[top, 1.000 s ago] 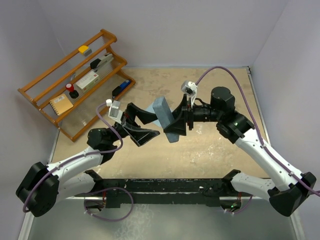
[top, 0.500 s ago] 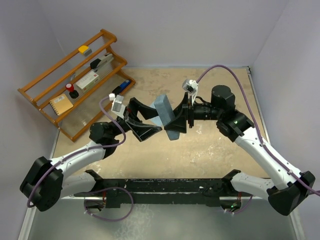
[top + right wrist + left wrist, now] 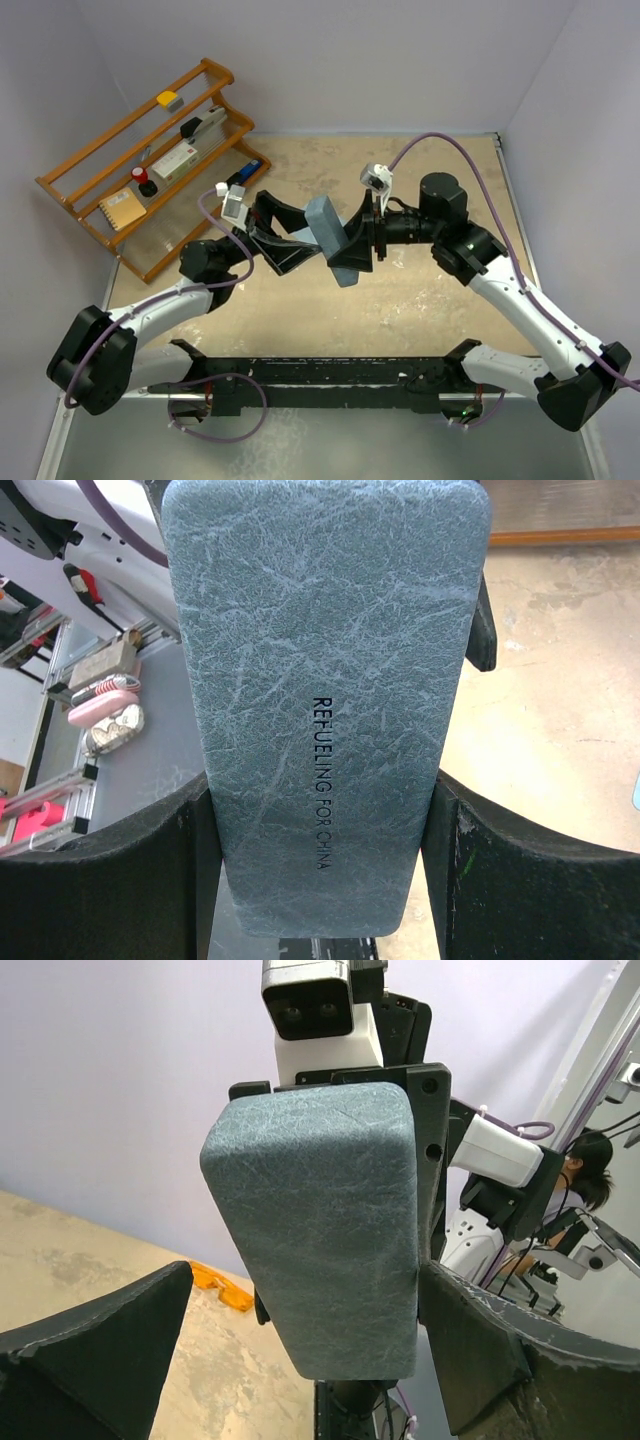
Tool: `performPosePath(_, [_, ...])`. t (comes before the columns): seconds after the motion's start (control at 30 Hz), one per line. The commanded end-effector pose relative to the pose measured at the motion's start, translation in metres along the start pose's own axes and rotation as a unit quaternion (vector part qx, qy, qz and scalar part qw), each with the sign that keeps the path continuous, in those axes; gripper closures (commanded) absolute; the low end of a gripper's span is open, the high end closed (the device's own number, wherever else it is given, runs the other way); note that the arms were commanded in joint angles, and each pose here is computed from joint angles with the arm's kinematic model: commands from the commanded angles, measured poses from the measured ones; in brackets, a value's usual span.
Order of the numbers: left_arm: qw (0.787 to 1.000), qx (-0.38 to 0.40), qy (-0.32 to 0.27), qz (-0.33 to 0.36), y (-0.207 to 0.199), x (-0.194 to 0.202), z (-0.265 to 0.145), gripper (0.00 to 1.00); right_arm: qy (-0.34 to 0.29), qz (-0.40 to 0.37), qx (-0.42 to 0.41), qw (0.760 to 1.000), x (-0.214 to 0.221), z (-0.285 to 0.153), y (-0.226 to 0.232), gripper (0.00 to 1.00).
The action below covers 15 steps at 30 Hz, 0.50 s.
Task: Organize the sunglasses
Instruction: Open the sunglasses case.
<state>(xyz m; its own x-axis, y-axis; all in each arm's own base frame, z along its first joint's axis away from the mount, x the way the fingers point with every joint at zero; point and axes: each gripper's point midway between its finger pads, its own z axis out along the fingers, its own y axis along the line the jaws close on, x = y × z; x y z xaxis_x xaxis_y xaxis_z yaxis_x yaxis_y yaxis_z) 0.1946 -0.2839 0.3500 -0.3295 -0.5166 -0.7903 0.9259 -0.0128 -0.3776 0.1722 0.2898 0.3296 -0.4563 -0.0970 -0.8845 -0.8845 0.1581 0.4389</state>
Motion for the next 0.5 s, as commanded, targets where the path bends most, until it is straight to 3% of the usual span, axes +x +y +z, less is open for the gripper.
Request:
performPosePath(0.0, [0.998, 0.046, -0.033, 0.021, -0.02, -0.026, 0.009, 0.08, -0.021, -0.037, -0.028, 0.999, -0.019, -0.004, 0.017, 1.0])
performPosePath(0.47, [0.994, 0.095, -0.044, -0.018, -0.029, -0.027, 0.013, 0.08, -0.027, -0.035, -0.028, 0.999, -0.026, 0.003, 0.012, 1.0])
